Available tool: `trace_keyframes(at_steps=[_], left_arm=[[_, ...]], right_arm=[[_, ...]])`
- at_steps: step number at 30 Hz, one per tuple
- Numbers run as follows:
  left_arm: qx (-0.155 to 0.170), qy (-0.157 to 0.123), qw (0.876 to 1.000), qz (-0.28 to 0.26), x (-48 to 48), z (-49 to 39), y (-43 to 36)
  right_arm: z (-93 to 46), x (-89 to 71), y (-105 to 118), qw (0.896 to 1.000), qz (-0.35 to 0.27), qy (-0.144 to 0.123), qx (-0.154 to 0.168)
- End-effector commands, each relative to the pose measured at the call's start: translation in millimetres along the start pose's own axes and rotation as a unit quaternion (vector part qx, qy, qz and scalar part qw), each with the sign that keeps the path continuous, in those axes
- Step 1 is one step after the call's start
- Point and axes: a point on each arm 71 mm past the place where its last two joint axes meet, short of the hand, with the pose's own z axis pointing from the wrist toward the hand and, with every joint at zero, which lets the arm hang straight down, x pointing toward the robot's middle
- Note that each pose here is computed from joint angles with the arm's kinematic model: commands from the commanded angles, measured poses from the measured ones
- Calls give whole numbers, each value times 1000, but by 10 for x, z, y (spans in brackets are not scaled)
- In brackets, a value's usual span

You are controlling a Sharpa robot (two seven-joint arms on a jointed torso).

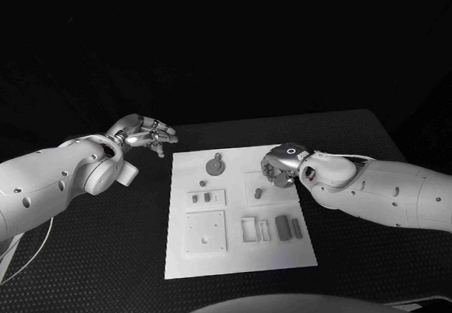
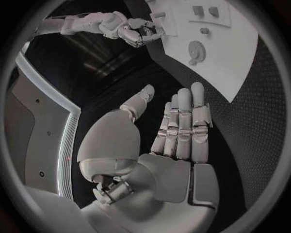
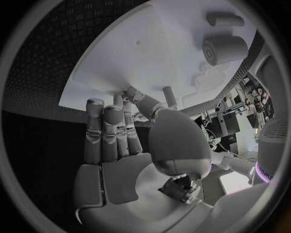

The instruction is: Assemble the parts on the task board

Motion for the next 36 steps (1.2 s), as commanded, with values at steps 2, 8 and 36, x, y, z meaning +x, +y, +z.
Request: trace_keyframes(at_steps=[2, 8, 36], left_arm=[[8, 6, 1000, 1, 9, 5, -16], [8, 6, 1000, 1, 6, 6, -13], [4, 7, 1000, 1, -3, 14, 0]], right_arm=[[-58, 159, -32, 999, -1, 42, 6], [-60, 106, -66, 999, 3, 41, 7], [3, -94, -57, 999, 22, 39, -1]])
